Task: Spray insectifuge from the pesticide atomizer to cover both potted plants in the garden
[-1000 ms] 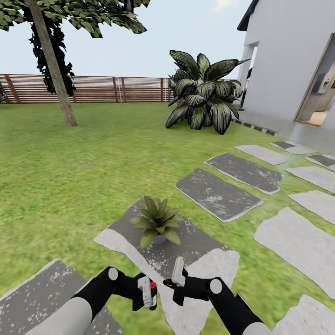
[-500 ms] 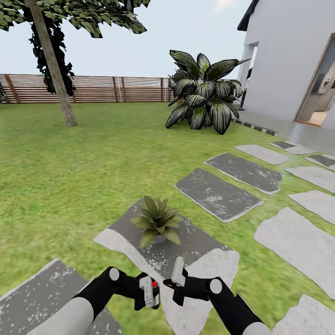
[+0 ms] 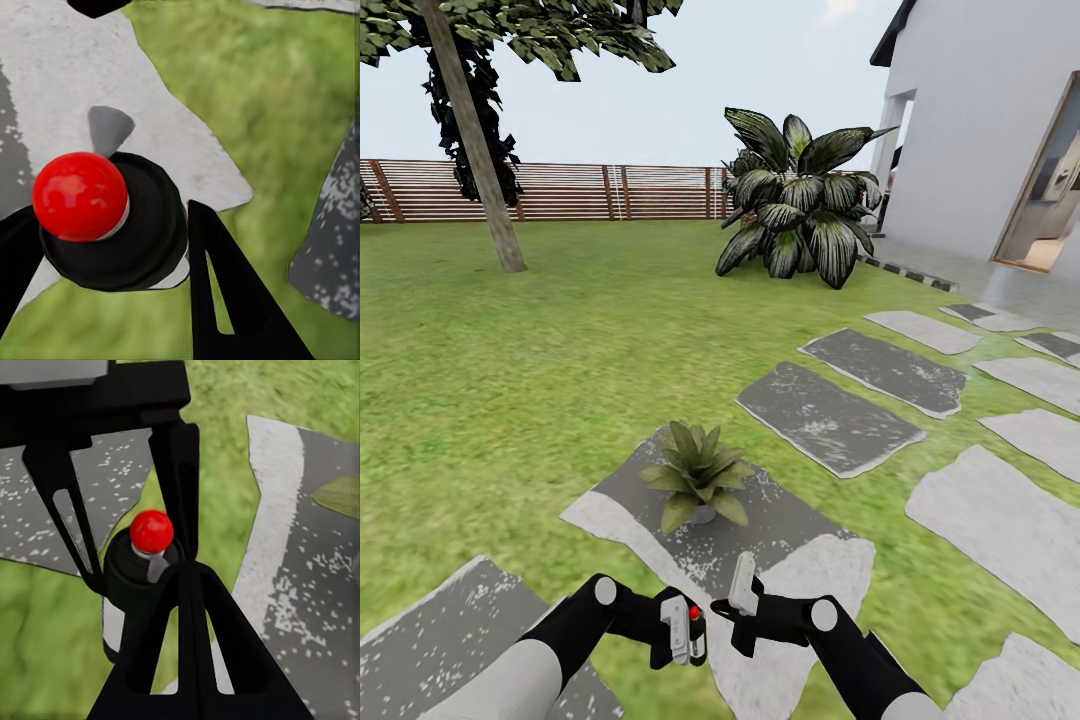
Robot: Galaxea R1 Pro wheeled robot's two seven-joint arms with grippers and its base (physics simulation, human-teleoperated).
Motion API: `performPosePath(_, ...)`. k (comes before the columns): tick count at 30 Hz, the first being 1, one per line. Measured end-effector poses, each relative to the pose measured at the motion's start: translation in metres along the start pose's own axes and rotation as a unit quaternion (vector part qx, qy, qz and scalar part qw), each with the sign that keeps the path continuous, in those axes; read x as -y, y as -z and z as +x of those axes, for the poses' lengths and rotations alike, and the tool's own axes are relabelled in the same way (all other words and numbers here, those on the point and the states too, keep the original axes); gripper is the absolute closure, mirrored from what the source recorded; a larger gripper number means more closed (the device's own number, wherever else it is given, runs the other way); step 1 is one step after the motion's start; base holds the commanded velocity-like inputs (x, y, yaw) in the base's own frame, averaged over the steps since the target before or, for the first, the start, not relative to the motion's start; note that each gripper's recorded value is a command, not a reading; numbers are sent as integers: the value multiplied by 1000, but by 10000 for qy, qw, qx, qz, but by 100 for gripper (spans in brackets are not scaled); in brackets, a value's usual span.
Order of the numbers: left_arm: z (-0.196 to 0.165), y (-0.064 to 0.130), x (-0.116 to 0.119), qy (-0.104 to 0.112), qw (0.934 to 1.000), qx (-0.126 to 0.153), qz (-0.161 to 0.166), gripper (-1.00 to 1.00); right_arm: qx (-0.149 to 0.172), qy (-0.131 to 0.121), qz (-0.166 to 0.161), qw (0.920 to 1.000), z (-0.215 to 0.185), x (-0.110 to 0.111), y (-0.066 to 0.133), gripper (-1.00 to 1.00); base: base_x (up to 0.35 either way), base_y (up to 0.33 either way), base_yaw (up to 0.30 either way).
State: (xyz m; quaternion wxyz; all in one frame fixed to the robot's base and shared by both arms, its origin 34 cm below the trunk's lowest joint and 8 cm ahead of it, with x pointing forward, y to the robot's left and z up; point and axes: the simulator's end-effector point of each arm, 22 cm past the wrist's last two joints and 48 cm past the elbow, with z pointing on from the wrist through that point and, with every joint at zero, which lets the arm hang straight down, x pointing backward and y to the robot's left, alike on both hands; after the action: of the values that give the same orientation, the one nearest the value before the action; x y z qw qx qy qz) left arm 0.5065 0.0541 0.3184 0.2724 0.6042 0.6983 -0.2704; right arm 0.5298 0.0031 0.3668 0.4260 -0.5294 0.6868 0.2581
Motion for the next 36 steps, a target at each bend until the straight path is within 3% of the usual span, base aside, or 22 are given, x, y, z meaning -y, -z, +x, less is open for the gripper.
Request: performPosePath(36,-15,-4,1,102,9997,233,7,100,0,-1,0,10000,0,0,0,100,0,0,0)
